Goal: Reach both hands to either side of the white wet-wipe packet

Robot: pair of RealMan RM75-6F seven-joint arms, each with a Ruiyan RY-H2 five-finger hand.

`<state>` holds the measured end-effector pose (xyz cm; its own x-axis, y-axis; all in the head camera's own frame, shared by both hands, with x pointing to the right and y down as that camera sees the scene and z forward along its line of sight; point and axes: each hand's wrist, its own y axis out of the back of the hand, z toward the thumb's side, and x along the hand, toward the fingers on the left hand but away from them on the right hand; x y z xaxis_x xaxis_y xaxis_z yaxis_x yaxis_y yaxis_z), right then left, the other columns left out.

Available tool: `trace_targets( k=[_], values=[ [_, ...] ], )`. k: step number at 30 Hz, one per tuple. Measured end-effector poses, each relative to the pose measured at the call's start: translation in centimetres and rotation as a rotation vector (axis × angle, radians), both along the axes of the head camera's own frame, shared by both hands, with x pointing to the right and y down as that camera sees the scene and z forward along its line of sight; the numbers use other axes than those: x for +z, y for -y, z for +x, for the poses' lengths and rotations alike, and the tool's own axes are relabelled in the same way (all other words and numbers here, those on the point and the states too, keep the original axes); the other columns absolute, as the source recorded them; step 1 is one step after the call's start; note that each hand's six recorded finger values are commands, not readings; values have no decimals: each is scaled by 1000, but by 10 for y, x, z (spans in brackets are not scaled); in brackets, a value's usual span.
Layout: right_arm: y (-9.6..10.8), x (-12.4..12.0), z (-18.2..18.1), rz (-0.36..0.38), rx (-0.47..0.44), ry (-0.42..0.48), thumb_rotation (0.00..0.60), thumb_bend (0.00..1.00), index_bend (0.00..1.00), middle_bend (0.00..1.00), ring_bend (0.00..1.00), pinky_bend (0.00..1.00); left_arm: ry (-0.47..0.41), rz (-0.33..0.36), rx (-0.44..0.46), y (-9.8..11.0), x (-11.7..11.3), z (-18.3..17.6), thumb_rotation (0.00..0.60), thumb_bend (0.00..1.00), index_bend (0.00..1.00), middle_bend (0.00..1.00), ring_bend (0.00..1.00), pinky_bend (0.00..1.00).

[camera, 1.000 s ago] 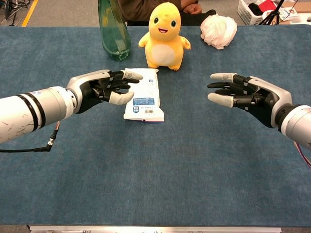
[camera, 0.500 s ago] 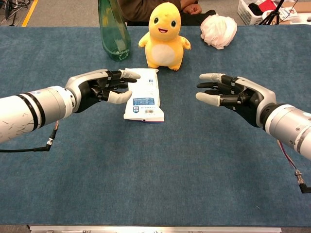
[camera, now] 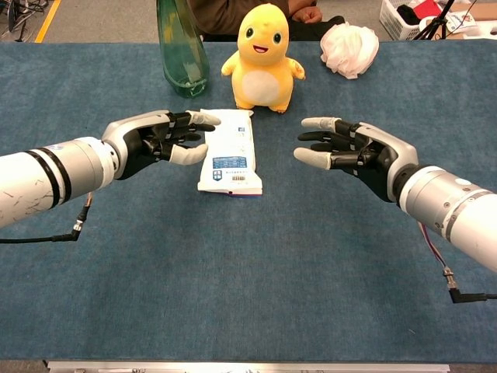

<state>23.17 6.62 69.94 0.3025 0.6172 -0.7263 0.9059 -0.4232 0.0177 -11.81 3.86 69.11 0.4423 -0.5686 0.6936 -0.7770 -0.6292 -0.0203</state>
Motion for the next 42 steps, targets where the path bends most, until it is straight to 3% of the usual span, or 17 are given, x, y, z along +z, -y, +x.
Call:
trace_targets(
  k=[42],
  values=[
    [2,2,-10,-2,-1,12,600,246,207,211,112,159,-11,-1,-10,2,-1,0,598,500,119,62,0,49]
  ],
)
